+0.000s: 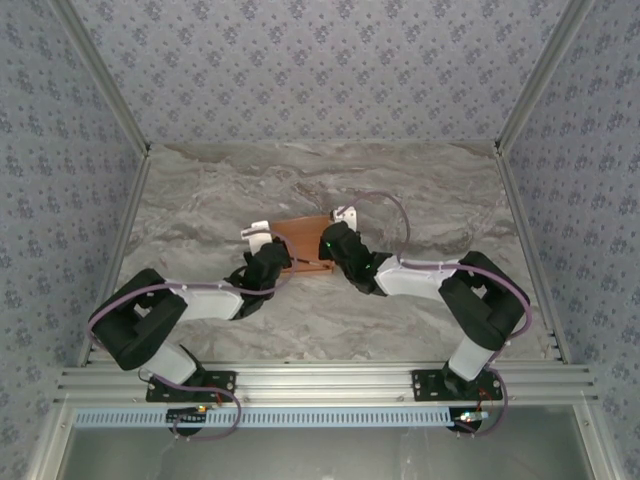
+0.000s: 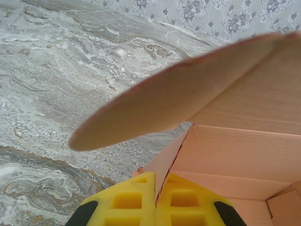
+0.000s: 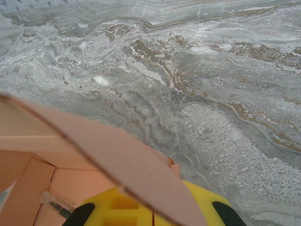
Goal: Fold the paper box
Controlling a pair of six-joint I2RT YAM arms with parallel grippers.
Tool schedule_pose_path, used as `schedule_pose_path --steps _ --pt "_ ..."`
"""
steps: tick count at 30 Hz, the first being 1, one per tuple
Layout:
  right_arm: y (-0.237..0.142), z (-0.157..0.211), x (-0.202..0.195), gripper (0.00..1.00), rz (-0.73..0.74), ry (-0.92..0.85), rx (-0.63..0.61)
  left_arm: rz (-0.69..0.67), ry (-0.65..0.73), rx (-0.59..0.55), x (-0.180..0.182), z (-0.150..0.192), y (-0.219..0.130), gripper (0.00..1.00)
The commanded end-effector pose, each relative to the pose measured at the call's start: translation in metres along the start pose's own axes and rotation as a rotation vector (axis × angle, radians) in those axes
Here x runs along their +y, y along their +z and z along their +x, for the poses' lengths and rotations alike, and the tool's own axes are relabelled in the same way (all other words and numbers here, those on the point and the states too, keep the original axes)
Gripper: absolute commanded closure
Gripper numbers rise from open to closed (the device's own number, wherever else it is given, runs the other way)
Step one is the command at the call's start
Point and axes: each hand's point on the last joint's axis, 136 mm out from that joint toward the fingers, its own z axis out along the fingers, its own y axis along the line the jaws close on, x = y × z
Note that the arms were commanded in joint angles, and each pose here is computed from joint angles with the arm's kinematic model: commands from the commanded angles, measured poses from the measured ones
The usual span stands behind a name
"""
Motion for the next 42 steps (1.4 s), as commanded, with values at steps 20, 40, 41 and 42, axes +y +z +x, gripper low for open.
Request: schedule_pose_path --steps 20,40,41,42 --pt "-0.014 0.028 -0.005 0.89 0.035 0.196 -0.052 -0.055 0.072 -0.053 0.036 0.014 -0.019 1.0" --pt "-0.022 0.057 -0.017 0.89 0.111 0.177 -0.038 -0.085 0.134 -0.047 0.054 0.025 -0.029 0.97" --pt "-0.023 0.058 -0.017 0.89 0.114 0.176 -0.037 -0.086 0.134 -0.047 0.055 0.025 -0.029 0.96" --pt "-0.023 0.059 -0.016 0.89 0.115 0.175 -0.037 -0.088 0.134 -0.048 0.056 0.025 -0.03 0.96"
